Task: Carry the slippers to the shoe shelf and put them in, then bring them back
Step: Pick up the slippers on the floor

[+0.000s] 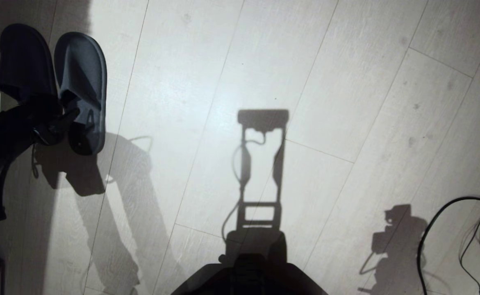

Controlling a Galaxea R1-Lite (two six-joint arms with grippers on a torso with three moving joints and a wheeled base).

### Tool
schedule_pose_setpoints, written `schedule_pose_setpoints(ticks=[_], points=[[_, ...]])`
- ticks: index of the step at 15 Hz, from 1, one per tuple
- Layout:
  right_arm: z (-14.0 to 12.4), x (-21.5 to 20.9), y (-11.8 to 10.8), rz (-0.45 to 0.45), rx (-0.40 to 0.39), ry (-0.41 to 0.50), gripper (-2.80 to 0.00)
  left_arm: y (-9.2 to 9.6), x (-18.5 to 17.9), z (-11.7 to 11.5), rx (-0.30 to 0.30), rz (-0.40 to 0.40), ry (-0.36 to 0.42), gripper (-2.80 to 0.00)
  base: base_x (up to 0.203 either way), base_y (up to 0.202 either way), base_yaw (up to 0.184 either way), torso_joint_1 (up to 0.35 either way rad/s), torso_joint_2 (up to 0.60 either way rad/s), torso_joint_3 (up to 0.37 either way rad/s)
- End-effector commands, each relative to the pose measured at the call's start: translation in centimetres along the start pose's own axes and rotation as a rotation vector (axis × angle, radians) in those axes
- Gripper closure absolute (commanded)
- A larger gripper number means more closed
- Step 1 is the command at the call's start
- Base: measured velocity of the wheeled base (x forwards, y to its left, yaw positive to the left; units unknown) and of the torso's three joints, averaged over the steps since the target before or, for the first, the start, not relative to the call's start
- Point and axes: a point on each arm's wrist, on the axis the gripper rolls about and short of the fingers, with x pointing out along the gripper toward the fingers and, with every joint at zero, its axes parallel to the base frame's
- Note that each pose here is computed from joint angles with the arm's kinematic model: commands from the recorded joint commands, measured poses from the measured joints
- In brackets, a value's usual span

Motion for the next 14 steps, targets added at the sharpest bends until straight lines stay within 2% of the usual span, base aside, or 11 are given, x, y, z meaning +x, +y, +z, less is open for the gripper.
schedule_pose_setpoints(ticks=[1, 7, 12, 14], points=[[0.0, 0.0, 0.0, 0.001, -0.001, -0.001, 0.0, 0.1, 0.3, -0.4, 0.0, -0.009, -0.005, -2.8, 0.0, 0.0, 0.0, 0.0, 0.0, 0.0], [0.0, 0.0, 0.0, 0.0, -0.001, 0.001, 0.0, 0.9, 1.4, -1.7, 0.005, -0.014, -0.011, -2.8, 0.0, 0.0, 0.0, 0.0, 0.0, 0.0], [0.0, 0.0, 0.0, 0.001, -0.001, 0.001, 0.0, 0.9, 1.7, -0.6, 0.023, -0.014, -0.043, -2.8, 0.0, 0.0, 0.0, 0.0, 0.0, 0.0], [0.0, 0.0, 0.0, 0.001, -0.001, 0.001, 0.0, 0.9, 1.7, -0.2, 0.004, -0.011, -0.05, -2.8, 0.0, 0.0, 0.0, 0.0, 0.0, 0.0]])
